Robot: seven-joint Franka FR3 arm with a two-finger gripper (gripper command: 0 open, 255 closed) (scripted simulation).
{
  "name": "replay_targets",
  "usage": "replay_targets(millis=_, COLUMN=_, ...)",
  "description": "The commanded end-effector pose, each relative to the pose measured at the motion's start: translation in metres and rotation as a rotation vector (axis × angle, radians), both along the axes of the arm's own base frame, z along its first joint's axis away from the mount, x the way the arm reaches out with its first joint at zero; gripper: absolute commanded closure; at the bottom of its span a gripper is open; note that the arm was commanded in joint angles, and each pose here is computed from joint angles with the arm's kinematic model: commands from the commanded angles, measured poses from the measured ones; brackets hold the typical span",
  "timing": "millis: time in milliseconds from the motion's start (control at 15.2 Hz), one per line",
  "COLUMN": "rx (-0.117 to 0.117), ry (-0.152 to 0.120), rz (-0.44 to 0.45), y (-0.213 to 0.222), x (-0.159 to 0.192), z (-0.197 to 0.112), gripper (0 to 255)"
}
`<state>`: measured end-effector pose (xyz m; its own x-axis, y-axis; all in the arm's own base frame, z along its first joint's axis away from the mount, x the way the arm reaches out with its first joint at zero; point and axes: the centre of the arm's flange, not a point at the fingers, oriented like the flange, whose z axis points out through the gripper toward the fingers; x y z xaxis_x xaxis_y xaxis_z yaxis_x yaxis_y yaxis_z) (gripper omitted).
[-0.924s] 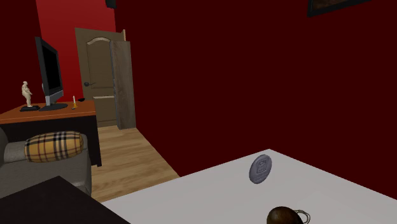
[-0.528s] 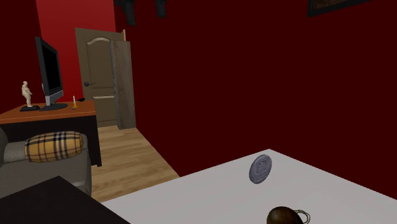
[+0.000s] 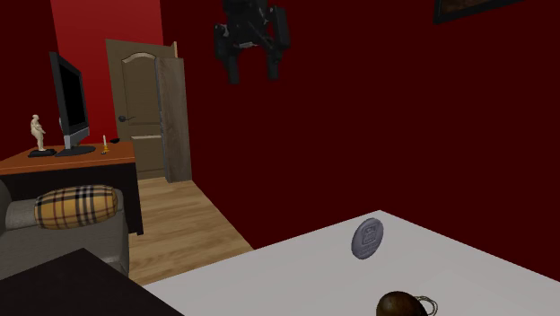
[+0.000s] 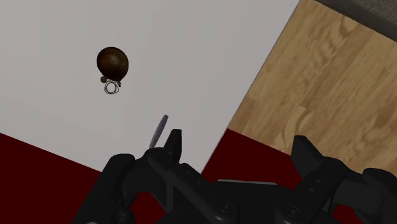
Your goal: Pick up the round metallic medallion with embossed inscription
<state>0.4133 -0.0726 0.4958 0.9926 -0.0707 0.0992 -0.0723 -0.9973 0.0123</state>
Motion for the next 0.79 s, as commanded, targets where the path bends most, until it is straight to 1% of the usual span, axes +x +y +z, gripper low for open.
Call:
replay_targets(millis=0, rx=0.005, ry=0.004, rz=-0.026, y=-0.012, x=0.017, z=-0.020, gripper=0)
replay_targets(millis=726, rx=0.038, ry=0.036, rz=-0.164, y=-0.079, x=0.102, z=-0.123, gripper=0)
